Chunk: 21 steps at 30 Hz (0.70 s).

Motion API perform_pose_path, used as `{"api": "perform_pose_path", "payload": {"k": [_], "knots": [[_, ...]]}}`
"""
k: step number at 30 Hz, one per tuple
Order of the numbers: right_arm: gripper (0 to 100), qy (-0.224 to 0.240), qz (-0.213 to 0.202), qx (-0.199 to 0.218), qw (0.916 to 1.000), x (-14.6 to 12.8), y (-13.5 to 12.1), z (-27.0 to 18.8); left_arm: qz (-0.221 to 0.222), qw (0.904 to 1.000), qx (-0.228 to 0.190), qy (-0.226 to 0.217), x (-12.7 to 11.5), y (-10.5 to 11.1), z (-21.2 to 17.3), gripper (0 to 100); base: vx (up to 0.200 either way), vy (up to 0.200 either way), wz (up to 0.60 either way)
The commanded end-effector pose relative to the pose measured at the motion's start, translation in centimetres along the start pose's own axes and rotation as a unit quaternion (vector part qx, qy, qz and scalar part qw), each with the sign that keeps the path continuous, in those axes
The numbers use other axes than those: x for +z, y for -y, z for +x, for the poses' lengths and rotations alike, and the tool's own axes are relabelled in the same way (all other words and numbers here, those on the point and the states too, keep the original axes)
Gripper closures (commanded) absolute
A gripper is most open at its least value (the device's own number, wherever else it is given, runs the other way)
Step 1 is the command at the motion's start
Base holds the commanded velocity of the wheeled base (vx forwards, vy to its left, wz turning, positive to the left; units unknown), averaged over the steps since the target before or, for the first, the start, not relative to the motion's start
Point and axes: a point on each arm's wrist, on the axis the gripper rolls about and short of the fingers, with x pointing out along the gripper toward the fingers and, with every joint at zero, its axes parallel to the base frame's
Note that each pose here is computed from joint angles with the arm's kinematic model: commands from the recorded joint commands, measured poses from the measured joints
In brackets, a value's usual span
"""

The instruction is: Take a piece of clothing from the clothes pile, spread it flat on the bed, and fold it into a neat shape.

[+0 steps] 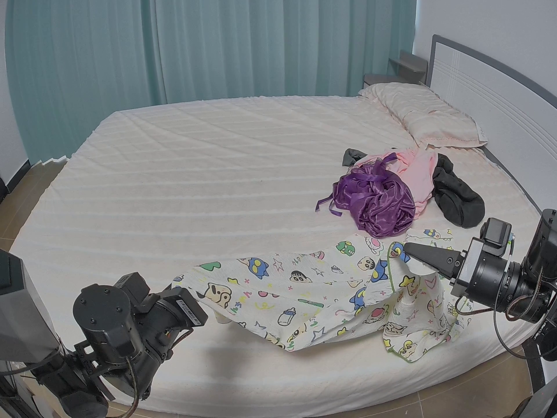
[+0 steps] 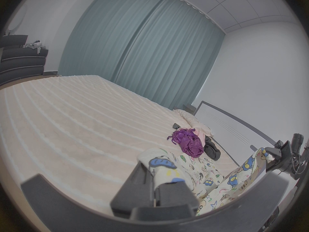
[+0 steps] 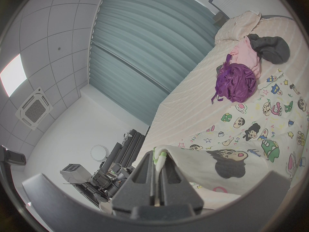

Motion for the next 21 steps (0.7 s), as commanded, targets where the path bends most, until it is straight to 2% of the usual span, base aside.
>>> {"api": "perform_pose_path", "payload": {"k": [1,19,21], "knots": [[100,0.0,0.0,0.0,1.0,0.02,0.02,-0.01,-0.004,1.0,-0.003,0.005,0.08,0.07,0.03,100,0.0,0.2,0.0],[100,0.001,0.0,-0.003,1.0,0.06,0.14,0.02,-0.003,1.0,-0.003,0.002,-0.09,0.04,0.05,100,0.0,0.2,0.0],[100,0.001,0.0,-0.003,1.0,0.06,0.14,0.02,-0.005,1.0,-0.003,0.002,-0.09,0.04,0.05,100,0.0,0.0,0.0]]}}
